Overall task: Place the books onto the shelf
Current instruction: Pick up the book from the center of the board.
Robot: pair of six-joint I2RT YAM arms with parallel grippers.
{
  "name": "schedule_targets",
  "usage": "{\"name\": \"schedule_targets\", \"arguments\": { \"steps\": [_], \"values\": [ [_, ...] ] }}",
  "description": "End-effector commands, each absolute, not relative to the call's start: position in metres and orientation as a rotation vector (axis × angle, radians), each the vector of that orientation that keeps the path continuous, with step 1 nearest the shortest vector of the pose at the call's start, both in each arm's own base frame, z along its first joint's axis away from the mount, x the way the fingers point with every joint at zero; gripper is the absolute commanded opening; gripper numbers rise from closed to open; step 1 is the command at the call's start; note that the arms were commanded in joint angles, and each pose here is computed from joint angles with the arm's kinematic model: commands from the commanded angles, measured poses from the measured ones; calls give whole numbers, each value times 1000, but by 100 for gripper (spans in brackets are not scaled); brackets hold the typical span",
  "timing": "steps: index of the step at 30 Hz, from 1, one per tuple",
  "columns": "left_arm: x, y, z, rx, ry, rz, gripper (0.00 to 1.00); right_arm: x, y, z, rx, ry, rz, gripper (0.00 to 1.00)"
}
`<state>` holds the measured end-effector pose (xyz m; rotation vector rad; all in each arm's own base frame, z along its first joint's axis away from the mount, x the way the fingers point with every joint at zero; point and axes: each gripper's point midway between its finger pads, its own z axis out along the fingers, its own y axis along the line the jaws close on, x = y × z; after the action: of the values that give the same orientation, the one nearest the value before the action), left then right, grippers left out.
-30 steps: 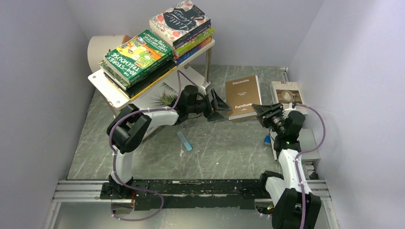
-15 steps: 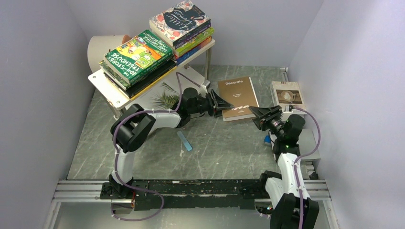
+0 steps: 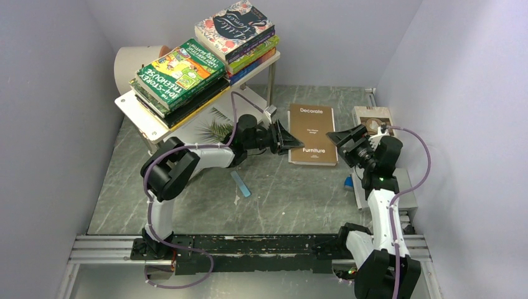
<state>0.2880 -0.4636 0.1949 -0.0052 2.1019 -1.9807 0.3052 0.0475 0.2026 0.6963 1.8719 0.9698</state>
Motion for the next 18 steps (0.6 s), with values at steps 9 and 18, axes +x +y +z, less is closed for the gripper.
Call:
{"name": "schedule_targets", "arguments": {
  "steps": [9,18],
  "values": [
    [232,-447,234,461,1963,-2098,37,294,71,223,460,1796,1104,100],
    [225,-442,247,500,1940,-2158,39,263,101,277,253,1550,1412,94]
  ]
}}
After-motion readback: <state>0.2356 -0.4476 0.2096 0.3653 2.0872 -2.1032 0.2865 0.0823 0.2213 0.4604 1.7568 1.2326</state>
